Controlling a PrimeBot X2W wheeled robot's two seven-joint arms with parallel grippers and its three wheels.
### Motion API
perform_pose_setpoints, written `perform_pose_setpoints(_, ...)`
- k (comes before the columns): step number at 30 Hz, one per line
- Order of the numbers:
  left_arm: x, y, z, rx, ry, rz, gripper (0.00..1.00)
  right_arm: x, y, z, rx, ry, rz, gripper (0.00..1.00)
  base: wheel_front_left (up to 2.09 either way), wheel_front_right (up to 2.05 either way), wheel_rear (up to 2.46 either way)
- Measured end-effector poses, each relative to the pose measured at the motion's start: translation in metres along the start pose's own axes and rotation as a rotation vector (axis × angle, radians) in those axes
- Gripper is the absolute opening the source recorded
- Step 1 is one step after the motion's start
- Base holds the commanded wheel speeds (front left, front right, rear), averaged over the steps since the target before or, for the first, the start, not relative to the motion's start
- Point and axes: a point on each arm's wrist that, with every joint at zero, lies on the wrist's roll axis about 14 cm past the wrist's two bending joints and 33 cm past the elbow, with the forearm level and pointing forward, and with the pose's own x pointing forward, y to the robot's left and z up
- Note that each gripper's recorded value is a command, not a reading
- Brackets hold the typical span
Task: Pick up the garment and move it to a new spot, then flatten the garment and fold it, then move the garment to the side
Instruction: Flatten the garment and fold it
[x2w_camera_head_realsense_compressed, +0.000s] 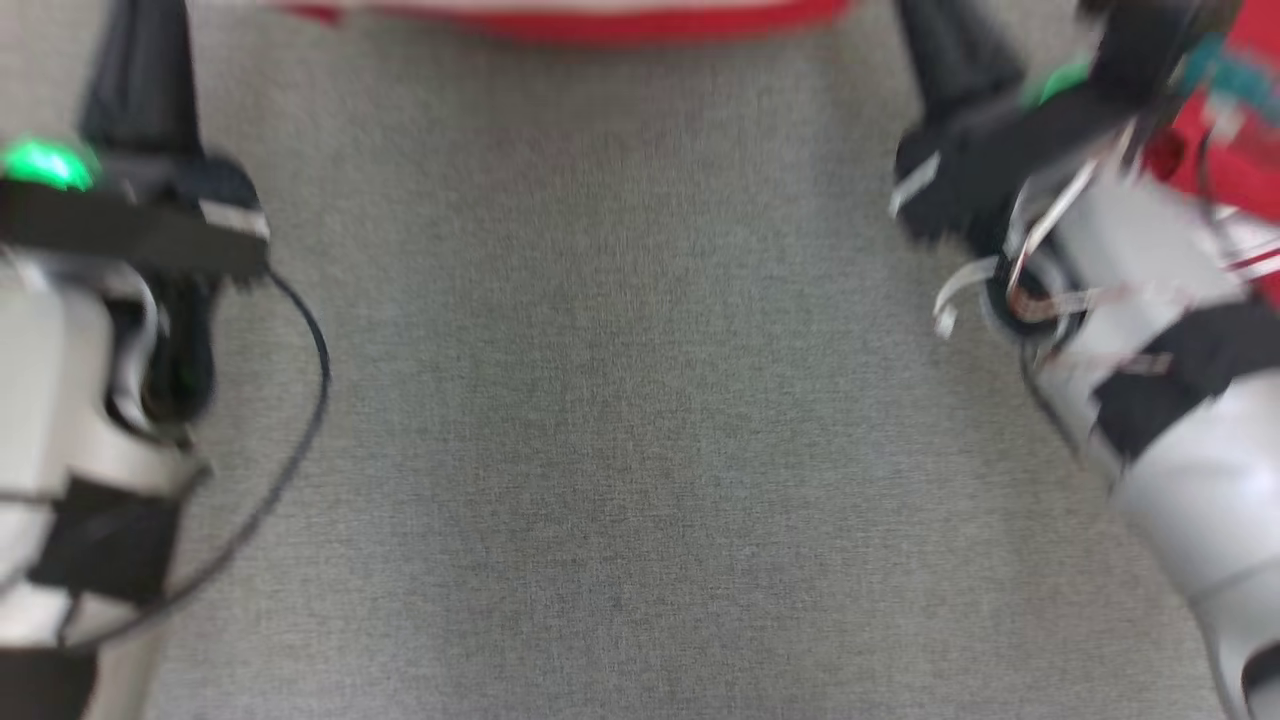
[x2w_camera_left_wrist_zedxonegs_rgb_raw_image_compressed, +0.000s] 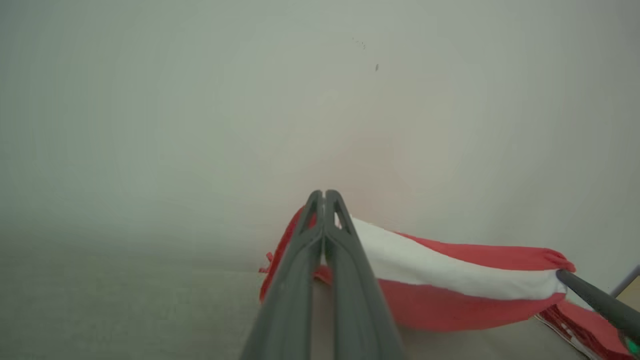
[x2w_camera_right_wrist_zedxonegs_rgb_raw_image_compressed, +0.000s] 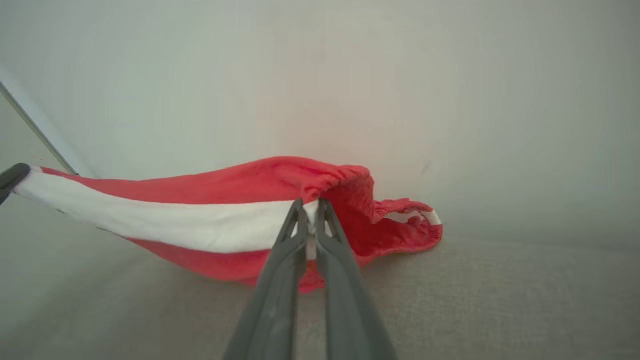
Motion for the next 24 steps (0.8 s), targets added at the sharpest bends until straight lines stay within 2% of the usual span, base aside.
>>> perform_pose_setpoints(6,-0.044,-0.018,0.004,-0.023,0.014,0.009,0.0,-0.044,0.019,-0.011,-0.001,0.056,0.03,0.0,0.0,0.0,0.0)
perform_pose_setpoints(9,-0.066,-0.028,0.003,0.006,0.036,0.001,0.0,-0.064,0.029,-0.015,-0.006,0.082,0.044,0.0,0.0,0.0,0.0)
perform_pose_setpoints(17,-0.113,-0.044,0.007,0.017,0.053,0.012,0.0,-0.101,0.05,-0.007,0.03,0.069,0.059,0.0,0.0,0.0,0.0)
perform_pose_setpoints(24,-0.153,-0.065,0.007,-0.014,0.069,0.012,0.0,-0.145,0.059,-0.007,0.079,0.063,0.041,0.0,0.0,0.0,0.0)
